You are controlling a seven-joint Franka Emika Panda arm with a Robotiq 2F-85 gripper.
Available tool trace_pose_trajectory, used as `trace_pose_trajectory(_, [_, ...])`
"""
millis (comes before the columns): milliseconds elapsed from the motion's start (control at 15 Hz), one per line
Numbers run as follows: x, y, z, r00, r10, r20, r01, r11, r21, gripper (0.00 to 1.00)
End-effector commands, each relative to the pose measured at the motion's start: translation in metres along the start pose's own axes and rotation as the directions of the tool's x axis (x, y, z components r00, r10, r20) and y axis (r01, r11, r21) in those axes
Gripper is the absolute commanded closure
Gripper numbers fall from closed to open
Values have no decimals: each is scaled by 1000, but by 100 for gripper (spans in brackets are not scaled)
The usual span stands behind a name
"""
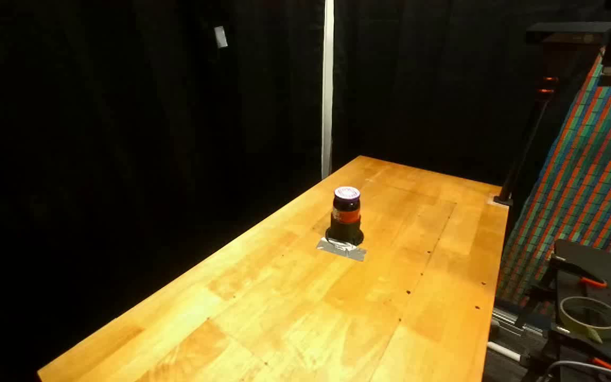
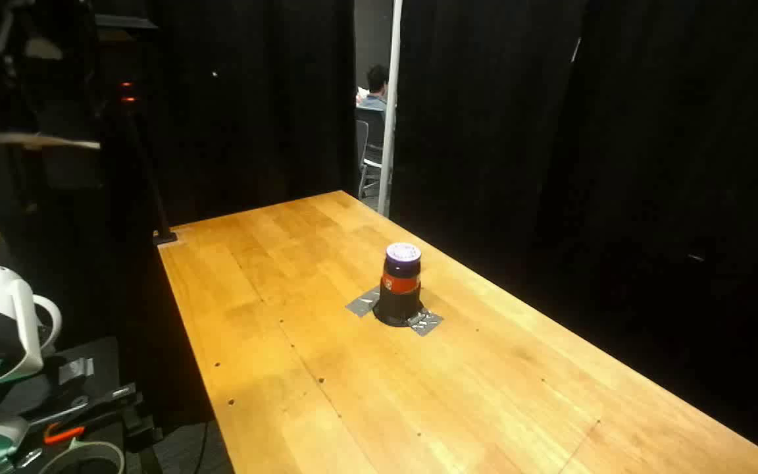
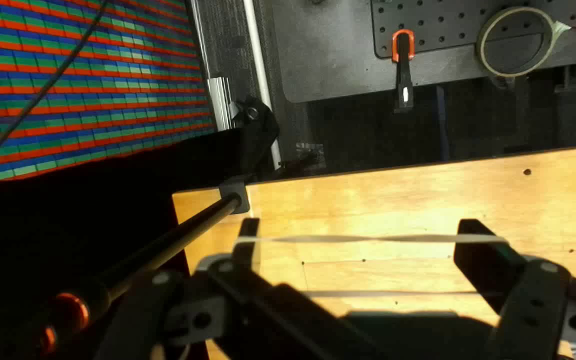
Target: Put a rubber band around the cup
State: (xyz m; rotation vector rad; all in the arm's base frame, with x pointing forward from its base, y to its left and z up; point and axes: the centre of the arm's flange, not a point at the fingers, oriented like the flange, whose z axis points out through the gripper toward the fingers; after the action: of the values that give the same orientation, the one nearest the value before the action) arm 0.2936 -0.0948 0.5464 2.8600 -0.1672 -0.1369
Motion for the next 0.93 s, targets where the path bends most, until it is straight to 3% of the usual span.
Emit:
trace_pose_trajectory(0, [0, 1, -2, 1000, 1, -4, -1, 1000, 0, 0])
trace_pose_trajectory(333, [-1, 2, -7, 1000, 5, -16, -5, 1000, -1, 0])
trace_pose_trajectory(533, [42, -49, -21, 997, -78, -21, 78, 997, 13, 0])
trace_pose_trajectory(867, [118, -149, -21, 974, -194, -114, 202, 977, 65, 0])
